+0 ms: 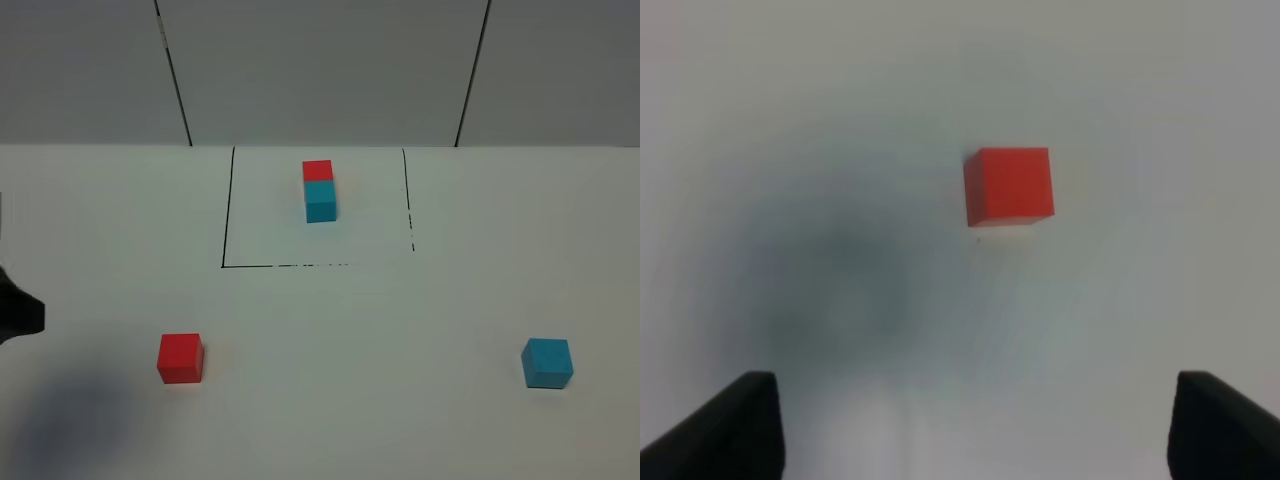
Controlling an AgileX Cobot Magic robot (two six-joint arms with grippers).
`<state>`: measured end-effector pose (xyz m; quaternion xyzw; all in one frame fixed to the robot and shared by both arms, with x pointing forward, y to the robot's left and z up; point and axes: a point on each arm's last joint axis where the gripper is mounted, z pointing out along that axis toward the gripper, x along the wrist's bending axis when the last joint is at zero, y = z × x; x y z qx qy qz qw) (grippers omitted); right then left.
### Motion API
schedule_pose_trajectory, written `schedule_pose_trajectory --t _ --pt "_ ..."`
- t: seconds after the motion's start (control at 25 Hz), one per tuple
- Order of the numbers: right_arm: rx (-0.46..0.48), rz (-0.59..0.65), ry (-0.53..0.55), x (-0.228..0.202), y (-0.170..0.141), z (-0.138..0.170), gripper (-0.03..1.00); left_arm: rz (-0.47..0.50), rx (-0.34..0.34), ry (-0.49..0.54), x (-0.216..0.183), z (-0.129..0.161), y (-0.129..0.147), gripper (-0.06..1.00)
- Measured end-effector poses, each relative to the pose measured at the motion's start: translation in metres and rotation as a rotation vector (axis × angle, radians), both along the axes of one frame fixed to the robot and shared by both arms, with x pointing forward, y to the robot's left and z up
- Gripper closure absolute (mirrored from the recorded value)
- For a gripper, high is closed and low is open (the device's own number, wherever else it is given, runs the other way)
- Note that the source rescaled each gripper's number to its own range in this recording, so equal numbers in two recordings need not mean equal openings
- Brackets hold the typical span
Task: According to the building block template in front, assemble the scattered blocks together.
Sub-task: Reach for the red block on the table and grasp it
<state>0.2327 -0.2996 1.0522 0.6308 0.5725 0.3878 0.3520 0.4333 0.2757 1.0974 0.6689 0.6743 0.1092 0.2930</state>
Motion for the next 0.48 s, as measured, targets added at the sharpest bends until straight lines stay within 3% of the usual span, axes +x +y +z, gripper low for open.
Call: schedule_pose_trajectory --t 0.16,0.48 --pt "0.0 0.0 0.0 0.0 0.0 0.0 0.16 -0.017 0.019 0.098 0.025 -0.017 -0.015 0.25" --pt "0.0 0.0 0.0 0.0 0.0 0.0 0.16 -0.032 0.129 0.215 0.058 -0.069 -0.063 0.25"
